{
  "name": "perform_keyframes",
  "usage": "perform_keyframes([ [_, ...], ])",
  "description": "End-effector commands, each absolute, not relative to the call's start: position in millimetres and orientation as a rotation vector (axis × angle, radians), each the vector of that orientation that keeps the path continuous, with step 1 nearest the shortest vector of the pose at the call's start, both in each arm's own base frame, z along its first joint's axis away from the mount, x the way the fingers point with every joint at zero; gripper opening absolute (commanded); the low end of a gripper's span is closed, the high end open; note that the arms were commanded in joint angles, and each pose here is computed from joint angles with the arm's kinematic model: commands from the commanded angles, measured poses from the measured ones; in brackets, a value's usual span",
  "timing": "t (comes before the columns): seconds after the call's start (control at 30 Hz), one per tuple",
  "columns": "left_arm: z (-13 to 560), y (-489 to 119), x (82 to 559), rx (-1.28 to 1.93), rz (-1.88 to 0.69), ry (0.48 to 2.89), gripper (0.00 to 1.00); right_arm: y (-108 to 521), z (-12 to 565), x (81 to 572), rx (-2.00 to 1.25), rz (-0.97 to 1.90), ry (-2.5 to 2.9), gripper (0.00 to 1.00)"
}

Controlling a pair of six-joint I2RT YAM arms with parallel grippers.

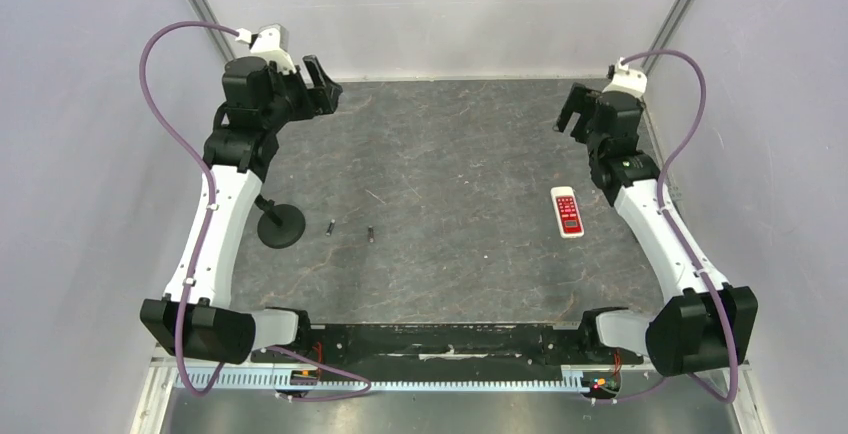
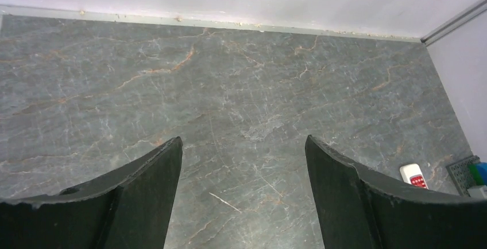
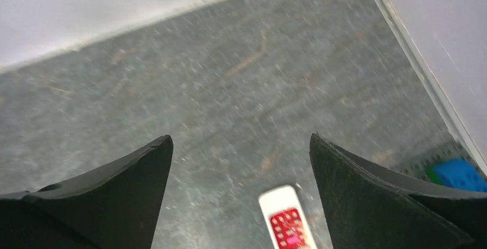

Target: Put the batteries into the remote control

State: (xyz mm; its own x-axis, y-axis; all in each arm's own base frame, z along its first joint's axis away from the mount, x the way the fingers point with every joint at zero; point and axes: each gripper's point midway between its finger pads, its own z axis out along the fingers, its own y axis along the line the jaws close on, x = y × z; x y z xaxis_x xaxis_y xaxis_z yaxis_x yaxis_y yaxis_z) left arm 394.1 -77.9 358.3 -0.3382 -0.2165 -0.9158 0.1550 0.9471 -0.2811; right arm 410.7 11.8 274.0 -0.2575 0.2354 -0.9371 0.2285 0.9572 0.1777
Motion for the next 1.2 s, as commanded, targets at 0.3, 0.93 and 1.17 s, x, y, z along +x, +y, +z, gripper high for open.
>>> perform_keyframes([
  [0.3, 329, -106, 386, 0.017, -0.572, 1.902, 0.84, 4, 171, 369, 0.401, -0.08, 2.125, 0.98],
  [0.93, 301, -213, 350, 0.263, -0.769, 1.969, 0.81, 46, 149, 357, 0.256, 0.177, 2.193, 0.98],
  [1.17, 301, -195, 350, 0.16, -0.686, 1.967, 0.81, 64, 194, 369, 0.201, 0.276, 2.074, 0.98],
])
